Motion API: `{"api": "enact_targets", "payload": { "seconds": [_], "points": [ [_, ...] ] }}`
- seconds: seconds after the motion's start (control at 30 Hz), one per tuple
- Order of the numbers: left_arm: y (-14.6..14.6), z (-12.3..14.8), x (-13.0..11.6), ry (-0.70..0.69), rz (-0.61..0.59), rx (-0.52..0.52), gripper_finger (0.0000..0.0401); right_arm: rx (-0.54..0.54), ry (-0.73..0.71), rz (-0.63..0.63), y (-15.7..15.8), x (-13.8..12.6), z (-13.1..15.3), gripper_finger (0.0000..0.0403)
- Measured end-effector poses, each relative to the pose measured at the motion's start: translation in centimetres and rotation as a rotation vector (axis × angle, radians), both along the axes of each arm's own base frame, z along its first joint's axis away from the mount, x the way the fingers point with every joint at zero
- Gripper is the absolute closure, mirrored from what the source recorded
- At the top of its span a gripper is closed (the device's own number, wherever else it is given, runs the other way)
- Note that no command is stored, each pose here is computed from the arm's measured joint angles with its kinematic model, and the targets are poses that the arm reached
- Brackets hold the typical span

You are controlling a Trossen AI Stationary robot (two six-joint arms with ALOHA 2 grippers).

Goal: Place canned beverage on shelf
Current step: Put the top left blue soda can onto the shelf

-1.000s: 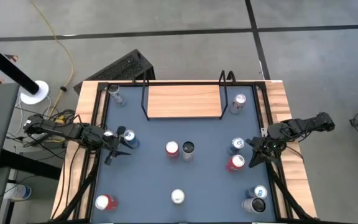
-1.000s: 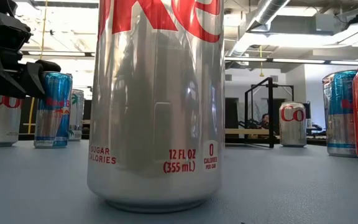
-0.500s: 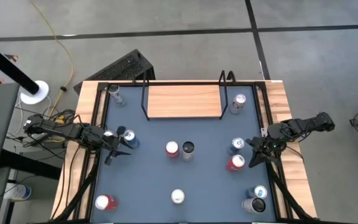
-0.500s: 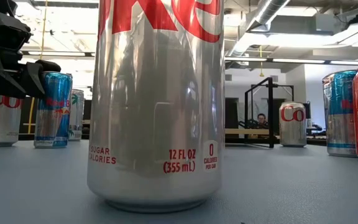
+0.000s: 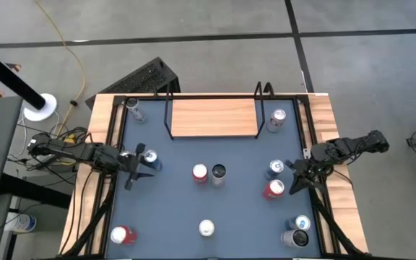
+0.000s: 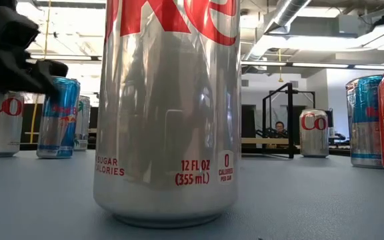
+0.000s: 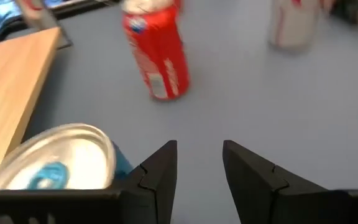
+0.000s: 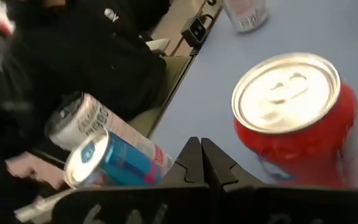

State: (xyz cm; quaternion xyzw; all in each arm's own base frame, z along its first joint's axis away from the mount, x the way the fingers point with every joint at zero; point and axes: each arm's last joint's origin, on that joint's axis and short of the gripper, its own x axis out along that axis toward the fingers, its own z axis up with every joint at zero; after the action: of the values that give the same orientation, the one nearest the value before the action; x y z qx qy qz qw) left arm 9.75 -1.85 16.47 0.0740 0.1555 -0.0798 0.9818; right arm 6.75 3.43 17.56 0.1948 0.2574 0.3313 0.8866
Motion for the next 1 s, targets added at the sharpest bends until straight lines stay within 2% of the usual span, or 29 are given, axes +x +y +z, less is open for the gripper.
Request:
{"api": "enact_targets", "payload": {
  "seconds": [0.13,0.23,0.33,0.47,0.57,0.73,0.83,0.9,1.0],
  "points": [
    [-0.1,1.1,0.3,-0.099,0.04,-0.157,0.0277,-0.15,-0.154,0.041,-0.1,0.1,0.0,0.0403],
    [-0.1,2.0,0.4,-0.177,0.046,-0.225,0.0277,-0.232,-0.287,-0.032,-0.2,0.6,0.4,0.0403],
    [-0.1,2.6,0.5,-0.236,0.046,-0.273,0.0277,-0.195,-0.376,-0.171,-0.3,1.3,1.1,0.0403],
    [-0.1,2.9,0.5,-0.267,0.045,-0.302,0.0277,-0.107,-0.445,-0.341,-0.6,1.6,2.4,0.0403],
    [-0.1,3.0,0.5,-0.27,0.051,-0.309,0.0277,-0.076,-0.505,-0.368,-0.7,1.6,3.1,0.0403],
    [0.0,3.4,0.5,-0.317,0.071,-0.354,0.0277,-0.229,-0.689,-0.474,-1.0,1.6,4.1,0.0403],
    [0.0,3.8,0.5,-0.354,0.068,-0.358,0.0277,-0.261,-0.745,-0.552,-1.3,1.6,4.6,0.0403],
    [0.1,4.1,0.6,-0.382,0.096,-0.359,0.0277,-0.288,-0.771,-0.609,-1.4,1.6,4.9,0.0403],
    [0.2,4.2,1.0,-0.413,0.171,-0.326,0.0277,-0.39,-0.848,-0.666,-1.6,1.5,5.3,0.0403]
  ]
}}
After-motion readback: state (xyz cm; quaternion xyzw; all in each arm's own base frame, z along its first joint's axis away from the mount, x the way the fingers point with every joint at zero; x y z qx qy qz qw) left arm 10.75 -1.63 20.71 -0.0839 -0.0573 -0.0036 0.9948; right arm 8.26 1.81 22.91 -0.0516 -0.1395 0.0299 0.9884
